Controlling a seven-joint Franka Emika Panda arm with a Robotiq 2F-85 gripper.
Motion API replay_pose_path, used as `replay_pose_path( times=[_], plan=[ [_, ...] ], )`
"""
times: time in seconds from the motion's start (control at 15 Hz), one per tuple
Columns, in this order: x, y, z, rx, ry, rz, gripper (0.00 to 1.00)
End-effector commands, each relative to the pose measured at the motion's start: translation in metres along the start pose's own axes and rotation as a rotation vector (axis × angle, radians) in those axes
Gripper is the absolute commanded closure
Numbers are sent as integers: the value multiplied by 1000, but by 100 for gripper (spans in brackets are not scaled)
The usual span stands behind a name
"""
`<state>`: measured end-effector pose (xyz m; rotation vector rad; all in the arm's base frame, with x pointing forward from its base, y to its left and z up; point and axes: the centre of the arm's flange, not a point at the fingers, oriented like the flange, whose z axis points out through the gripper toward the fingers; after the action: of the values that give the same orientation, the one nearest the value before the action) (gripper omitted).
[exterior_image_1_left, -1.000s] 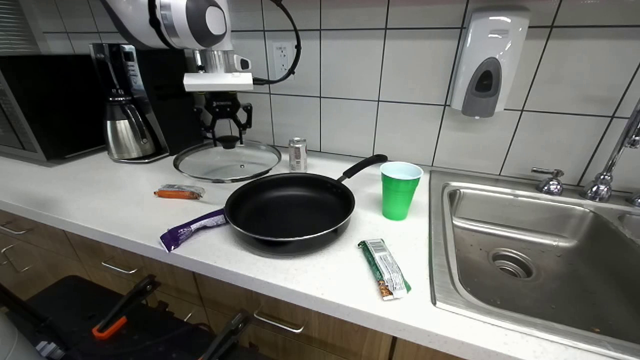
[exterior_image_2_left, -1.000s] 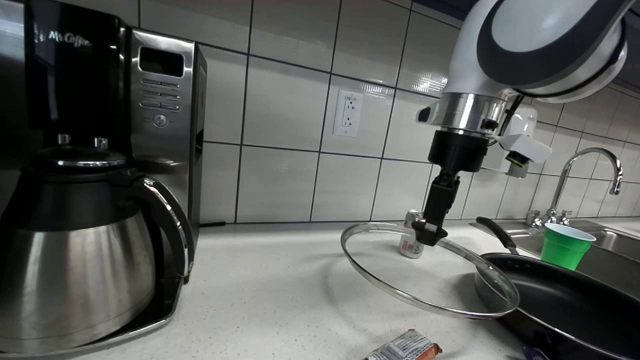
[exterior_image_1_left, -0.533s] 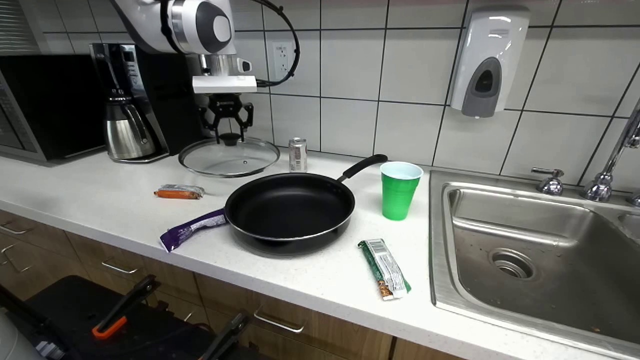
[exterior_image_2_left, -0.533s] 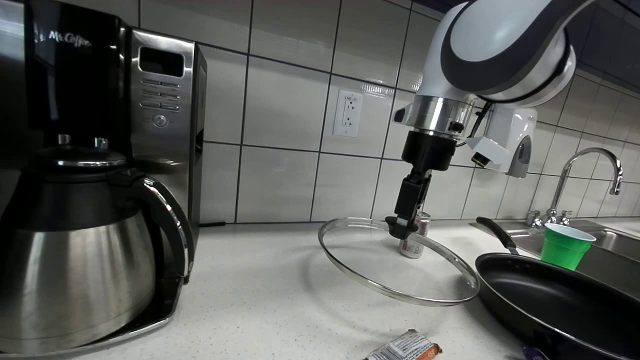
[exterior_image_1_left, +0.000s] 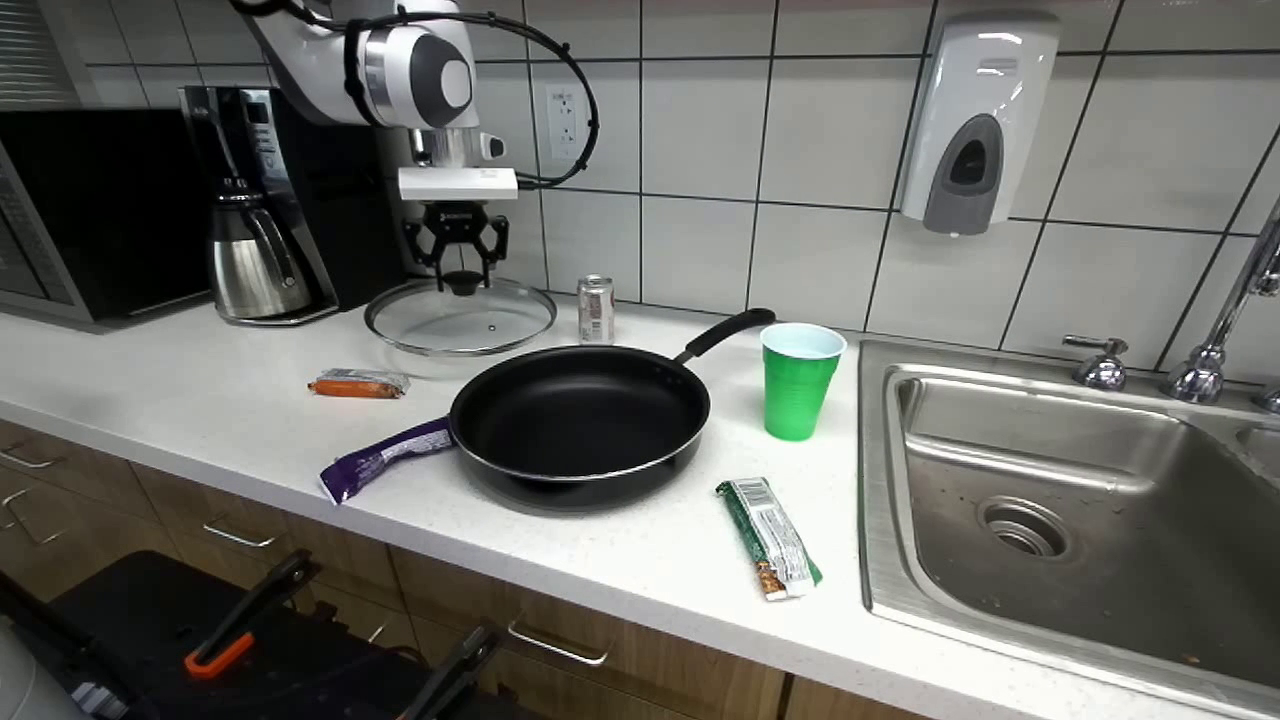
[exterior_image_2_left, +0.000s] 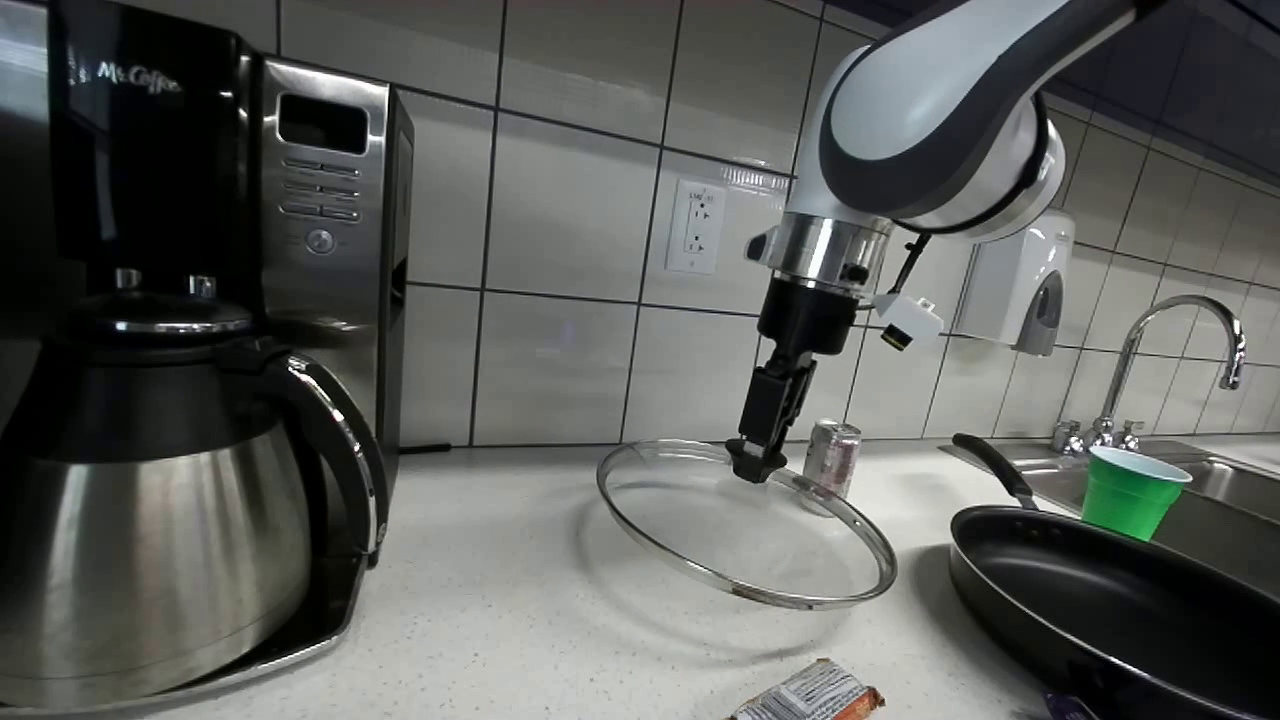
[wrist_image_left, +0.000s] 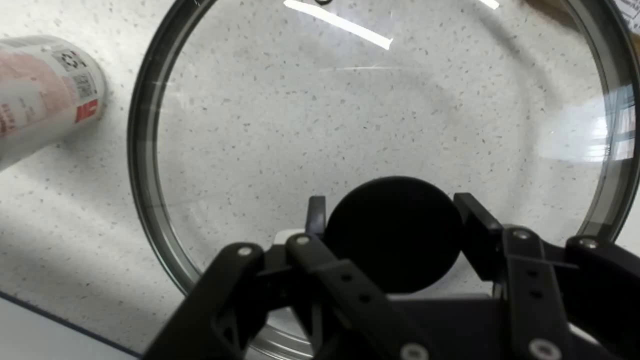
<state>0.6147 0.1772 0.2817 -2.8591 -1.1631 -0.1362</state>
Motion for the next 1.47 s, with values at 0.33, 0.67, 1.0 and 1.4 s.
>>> replay_pose_path(
  times=[0.33, 0.67, 1.0, 1.4],
  plan=[
    [44, 3, 9, -22, 23, 78, 60],
    [51, -2, 20, -25, 8, 86, 60],
    [55, -7, 23, -23, 11, 88, 60],
    [58, 2, 23, -31, 11, 107, 60]
  ],
)
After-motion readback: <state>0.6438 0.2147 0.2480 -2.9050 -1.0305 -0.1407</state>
